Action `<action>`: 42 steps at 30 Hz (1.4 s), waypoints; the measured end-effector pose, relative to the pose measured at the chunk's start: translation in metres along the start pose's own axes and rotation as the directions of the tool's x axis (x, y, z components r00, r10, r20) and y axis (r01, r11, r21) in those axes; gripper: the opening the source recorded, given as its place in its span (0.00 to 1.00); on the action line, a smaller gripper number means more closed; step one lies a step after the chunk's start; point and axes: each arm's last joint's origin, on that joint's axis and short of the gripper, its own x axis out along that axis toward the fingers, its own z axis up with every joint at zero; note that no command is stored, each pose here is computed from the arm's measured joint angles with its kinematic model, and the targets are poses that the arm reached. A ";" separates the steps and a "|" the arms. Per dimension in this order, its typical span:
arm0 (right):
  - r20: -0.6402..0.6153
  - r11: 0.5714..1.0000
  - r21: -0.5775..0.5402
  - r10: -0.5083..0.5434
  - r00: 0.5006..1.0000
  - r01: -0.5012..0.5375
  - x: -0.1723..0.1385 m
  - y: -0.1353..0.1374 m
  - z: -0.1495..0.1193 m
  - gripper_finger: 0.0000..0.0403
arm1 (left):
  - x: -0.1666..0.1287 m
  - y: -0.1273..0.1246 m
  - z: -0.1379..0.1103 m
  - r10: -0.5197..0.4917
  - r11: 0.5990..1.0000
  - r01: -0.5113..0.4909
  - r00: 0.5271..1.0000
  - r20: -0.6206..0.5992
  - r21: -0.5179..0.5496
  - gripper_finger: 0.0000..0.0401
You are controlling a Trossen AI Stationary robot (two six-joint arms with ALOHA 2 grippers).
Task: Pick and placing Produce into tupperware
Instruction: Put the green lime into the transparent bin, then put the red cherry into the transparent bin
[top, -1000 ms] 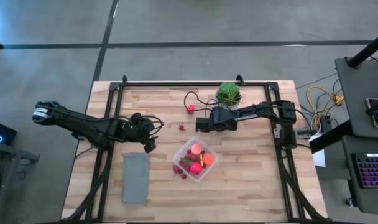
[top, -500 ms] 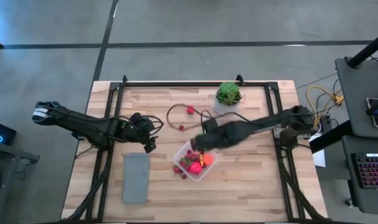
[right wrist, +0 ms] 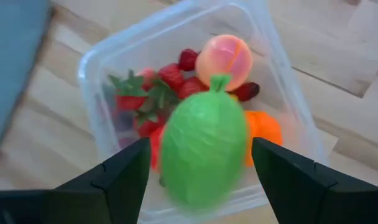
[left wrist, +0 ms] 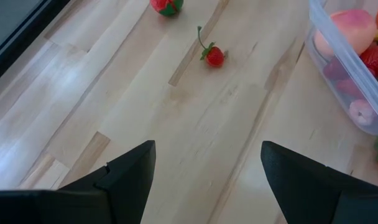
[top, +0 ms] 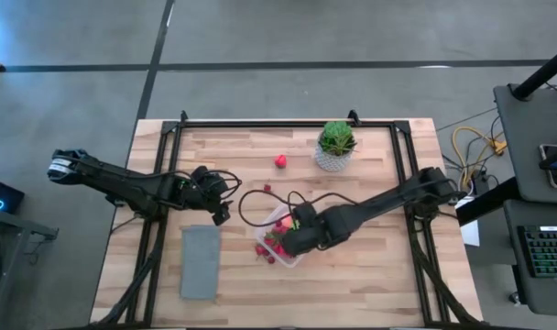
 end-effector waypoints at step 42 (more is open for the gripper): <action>0.334 0.988 -0.070 -0.107 0.936 0.138 -0.145 -0.099 -0.025 0.80 | 0.121 -0.023 0.058 -0.136 0.976 0.121 0.988 -0.075 -0.178 0.69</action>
